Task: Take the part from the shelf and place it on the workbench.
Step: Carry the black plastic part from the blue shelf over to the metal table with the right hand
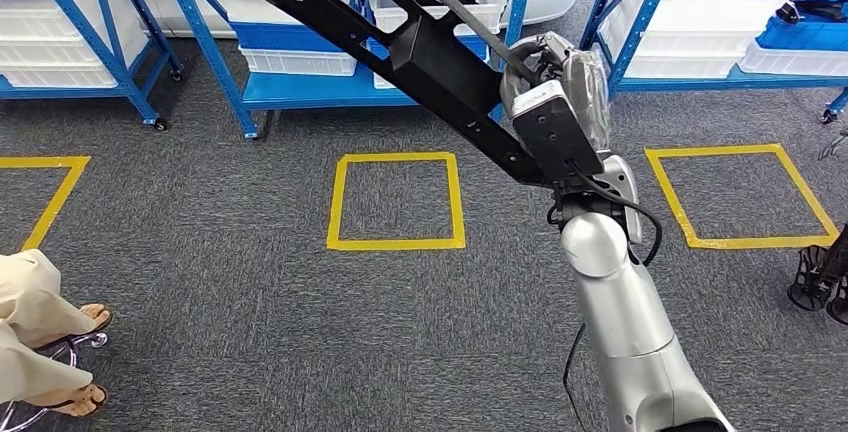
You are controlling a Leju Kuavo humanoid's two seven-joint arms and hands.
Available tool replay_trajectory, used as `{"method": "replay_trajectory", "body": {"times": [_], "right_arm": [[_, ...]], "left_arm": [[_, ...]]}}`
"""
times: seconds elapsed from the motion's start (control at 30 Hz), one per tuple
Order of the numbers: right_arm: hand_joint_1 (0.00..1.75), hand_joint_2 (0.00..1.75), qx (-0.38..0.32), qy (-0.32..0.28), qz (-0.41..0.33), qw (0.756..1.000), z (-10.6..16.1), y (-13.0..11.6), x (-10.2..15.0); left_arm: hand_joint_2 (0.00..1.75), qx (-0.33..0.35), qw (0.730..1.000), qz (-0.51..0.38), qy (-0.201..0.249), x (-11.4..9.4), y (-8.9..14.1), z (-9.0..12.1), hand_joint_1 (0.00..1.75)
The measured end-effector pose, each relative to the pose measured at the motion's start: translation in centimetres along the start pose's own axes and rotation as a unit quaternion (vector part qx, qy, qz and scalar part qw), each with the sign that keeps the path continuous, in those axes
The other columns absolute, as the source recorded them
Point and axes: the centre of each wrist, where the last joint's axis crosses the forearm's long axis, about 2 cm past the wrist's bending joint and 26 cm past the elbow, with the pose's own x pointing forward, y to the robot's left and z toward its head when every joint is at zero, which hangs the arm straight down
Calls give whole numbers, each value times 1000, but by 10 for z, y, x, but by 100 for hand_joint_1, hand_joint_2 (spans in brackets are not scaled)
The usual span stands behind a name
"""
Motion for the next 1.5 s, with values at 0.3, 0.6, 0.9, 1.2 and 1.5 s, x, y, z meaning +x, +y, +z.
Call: {"method": "replay_trajectory", "body": {"times": [0.3,0.6,0.9,1.2,1.5], "right_arm": [[175,175,2,-1,1,1000,-4,2,0],[175,175,6,0,3,1000,-7,4,0],[175,175,14,-3,5,1000,-13,10,2],[175,175,18,-12,10,1000,-20,12,1],[175,175,24,-14,-1,1000,-21,23,-3]], "left_arm": [[175,2,1000,4,0,-1,1,0,0],[175,3,1000,9,1,-1,0,0,0],[175,9,1000,18,5,-2,2,0,0],[175,14,1000,23,4,-3,0,1,0],[175,27,999,28,9,-6,3,1,0]]}}
